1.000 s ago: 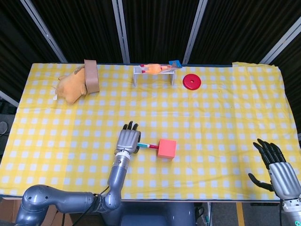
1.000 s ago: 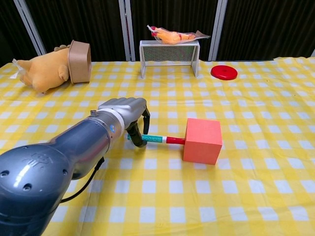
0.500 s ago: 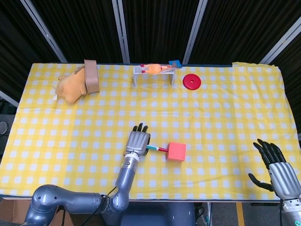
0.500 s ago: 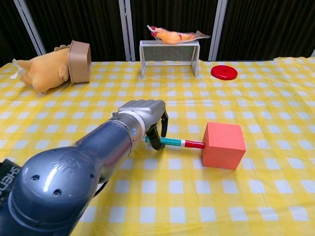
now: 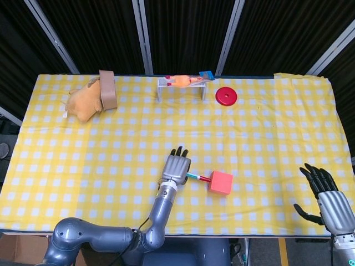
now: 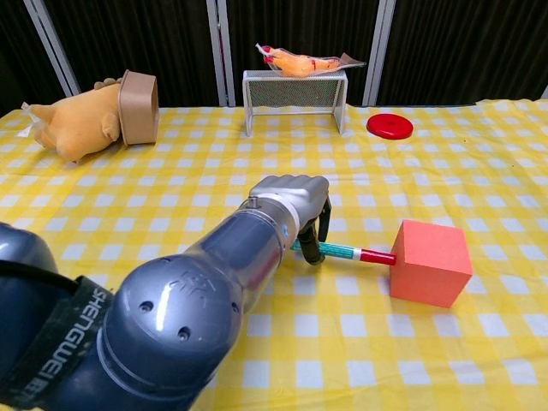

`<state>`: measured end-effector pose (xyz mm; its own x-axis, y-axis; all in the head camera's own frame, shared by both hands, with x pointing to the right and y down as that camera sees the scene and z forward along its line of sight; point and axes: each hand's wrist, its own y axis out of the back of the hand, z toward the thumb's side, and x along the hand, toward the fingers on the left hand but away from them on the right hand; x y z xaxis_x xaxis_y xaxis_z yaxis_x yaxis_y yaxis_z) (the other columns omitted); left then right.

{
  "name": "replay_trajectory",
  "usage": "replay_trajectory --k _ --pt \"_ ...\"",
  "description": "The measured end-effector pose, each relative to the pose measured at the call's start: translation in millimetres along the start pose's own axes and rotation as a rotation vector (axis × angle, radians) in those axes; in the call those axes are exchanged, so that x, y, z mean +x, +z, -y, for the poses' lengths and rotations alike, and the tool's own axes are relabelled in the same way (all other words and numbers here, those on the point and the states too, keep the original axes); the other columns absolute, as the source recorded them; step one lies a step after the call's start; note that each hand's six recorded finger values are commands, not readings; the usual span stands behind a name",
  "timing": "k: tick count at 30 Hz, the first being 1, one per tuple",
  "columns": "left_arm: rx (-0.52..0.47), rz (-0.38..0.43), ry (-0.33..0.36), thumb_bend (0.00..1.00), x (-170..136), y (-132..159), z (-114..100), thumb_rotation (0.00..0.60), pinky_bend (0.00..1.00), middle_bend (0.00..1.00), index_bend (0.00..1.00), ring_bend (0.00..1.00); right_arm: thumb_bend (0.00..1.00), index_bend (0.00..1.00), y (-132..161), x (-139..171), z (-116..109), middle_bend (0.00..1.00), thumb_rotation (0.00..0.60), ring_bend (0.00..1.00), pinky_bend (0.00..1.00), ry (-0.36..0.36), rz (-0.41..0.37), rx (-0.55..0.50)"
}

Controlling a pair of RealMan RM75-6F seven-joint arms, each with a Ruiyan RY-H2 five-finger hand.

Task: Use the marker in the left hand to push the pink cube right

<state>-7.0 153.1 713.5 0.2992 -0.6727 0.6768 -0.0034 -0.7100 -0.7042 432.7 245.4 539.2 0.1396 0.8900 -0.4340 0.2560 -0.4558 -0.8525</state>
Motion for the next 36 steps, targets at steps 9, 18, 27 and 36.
replay_trajectory --k 9,18,27,36 --pt "0.007 0.054 0.000 0.46 1 32 -2 0.600 0.12 0.12 0.65 0.00 0.32 0.00 -1 0 0 0.00 0.600 0.00 0.00 0.003 0.005 0.001" --pt "0.009 0.077 -0.014 0.46 2 49 -1 0.600 0.12 0.12 0.65 0.00 0.32 0.00 -1 0 -1 0.00 0.600 0.00 0.00 0.002 0.007 0.001" --pt "0.024 0.070 -0.022 0.46 1 51 2 0.600 0.12 0.12 0.65 0.00 0.32 0.00 -1 0 0 0.00 0.600 0.00 0.00 0.004 0.005 0.001" --pt "0.043 0.039 0.003 0.46 4 35 -3 0.600 0.12 0.12 0.65 0.00 0.32 0.00 -3 1 -2 0.00 0.600 0.00 0.00 0.001 0.012 0.000"
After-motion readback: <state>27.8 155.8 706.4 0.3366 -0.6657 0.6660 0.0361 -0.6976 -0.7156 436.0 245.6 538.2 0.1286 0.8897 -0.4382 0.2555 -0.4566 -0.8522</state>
